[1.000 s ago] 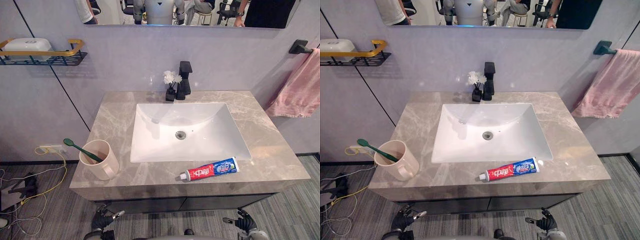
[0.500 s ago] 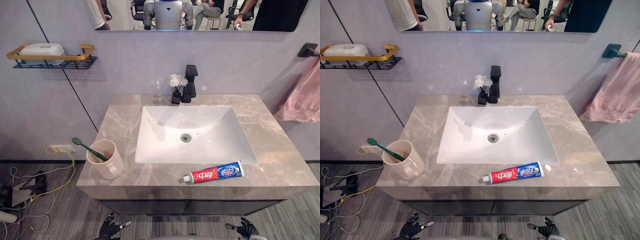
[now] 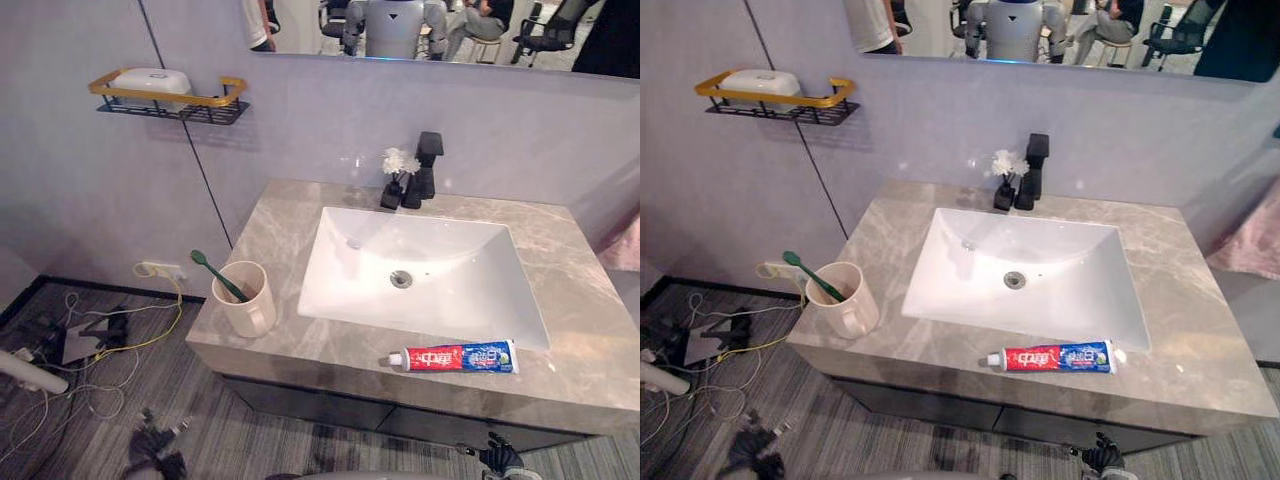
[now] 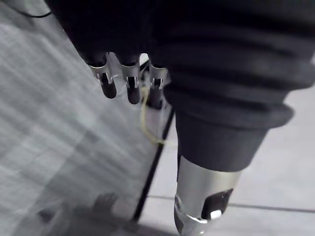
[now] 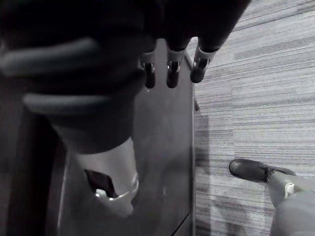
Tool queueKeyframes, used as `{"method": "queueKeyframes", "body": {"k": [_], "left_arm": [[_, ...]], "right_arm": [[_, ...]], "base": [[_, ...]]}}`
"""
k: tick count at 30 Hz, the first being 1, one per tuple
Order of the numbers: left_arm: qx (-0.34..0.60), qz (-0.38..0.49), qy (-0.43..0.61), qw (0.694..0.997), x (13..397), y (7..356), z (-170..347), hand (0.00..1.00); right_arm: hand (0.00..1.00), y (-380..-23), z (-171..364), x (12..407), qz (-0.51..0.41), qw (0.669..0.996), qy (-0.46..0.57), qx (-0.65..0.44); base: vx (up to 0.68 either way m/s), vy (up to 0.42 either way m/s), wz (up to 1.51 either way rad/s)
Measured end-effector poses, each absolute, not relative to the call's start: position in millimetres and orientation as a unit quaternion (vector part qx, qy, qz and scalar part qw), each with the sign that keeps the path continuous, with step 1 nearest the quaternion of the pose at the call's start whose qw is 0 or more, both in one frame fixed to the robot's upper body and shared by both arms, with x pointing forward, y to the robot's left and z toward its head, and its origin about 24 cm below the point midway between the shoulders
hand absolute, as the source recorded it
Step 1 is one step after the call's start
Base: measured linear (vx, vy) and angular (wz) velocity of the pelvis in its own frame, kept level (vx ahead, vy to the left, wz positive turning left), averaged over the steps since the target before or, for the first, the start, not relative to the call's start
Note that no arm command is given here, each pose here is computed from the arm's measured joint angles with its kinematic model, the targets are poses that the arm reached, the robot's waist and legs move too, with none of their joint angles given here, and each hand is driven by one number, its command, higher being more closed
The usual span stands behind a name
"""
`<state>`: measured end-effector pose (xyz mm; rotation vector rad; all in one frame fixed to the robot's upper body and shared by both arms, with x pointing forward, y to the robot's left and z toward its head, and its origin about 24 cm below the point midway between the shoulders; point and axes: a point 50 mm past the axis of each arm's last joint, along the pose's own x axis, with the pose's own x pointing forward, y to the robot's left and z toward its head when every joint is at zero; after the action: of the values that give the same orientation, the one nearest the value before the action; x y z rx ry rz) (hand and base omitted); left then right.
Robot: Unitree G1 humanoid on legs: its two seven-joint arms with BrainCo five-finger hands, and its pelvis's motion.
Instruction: Organize washtable
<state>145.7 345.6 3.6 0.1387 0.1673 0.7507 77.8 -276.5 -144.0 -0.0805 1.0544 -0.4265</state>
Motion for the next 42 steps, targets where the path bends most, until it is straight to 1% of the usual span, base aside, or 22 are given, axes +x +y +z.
{"method": "queueKeyframes", "body": {"k": [1,3,4,6,7,9,10,12,13,18,19,21,23,29,34,42], "left_arm": [[0.073,0.369,0.053,0.925,149,346,16,0.0],[0.096,0.36,-0.05,0.927,160,339,61,0.0],[0.102,0.357,-0.072,0.926,162,337,71,0.0],[0.134,0.347,-0.154,0.915,165,325,108,0.0],[0.143,0.344,-0.172,0.912,165,321,116,0.0],[0.167,0.322,-0.246,0.899,169,304,147,0.0],[0.178,0.305,-0.285,0.891,171,292,162,0.0],[0.19,0.269,-0.326,0.886,172,277,177,0.0],[0.203,0.228,-0.357,0.883,176,262,189,0.0],[0.212,0.102,-0.427,0.873,180,219,211,0.0],[0.209,0.087,-0.433,0.873,182,214,212,0.0],[0.196,0.02,-0.447,0.872,190,191,215,0.0],[0.185,-0.024,-0.451,0.873,193,176,214,0.0],[0.15,-0.174,-0.441,0.868,198,124,206,0.0],[0.126,-0.229,-0.387,0.884,206,98,184,0.0],[0.14,-0.275,-0.301,0.902,215,64,144,0.0]], "right_arm": [[0.0,-277,-144,76,-0.203,0.841,0.501,-0.038],[0.0,-277,-145,70,-0.204,0.837,0.506,-0.038],[0.0,-277,-145,69,-0.205,0.836,0.507,-0.038],[0.0,-277,-146,66,-0.206,0.835,0.508,-0.034],[0.0,-277,-146,65,-0.207,0.835,0.508,-0.033],[0.0,-277,-146,65,-0.207,0.836,0.508,-0.025],[0.0,-276,-146,65,-0.205,0.837,0.507,-0.021],[0.0,-275,-146,65,-0.203,0.838,0.507,-0.02],[0.0,-275,-146,65,-0.202,0.838,0.506,-0.02],[0.0,-270,-145,73,-0.179,0.85,0.496,-0.019],[0.0,-270,-144,75,-0.176,0.851,0.494,-0.02],[0.0,-266,-145,77,-0.163,0.854,0.494,-0.025],[0.0,-265,-144,81,-0.159,0.857,0.49,-0.026],[0.0,-261,-142,90,-0.139,0.868,0.477,-0.029],[0.0,-261,-140,96,-0.137,0.871,0.471,-0.029],[0.0,-259,-139,102,-0.136,0.875,0.464,-0.027]], "base": [[-0.01,0.032,0.13],[-0.01,0.018,0.3],[0.04,0.015,0.22],[0.04,0.021,0.04],[0.0,0.0,0.0],[0.0,0.0,0.0],[0.0,0.0,0.0],[-0.02,0.004,0.0],[-0.04,0.011,0.01],[-0.03,0.011,-0.01],[-0.02,0.018,-0.05],[-0.02,0.019,-0.04],[-0.03,0.023,-0.08],[-0.01,0.029,-0.13],[0.0,0.018,-0.09],[-0.01,0.02,-0.07]]}}
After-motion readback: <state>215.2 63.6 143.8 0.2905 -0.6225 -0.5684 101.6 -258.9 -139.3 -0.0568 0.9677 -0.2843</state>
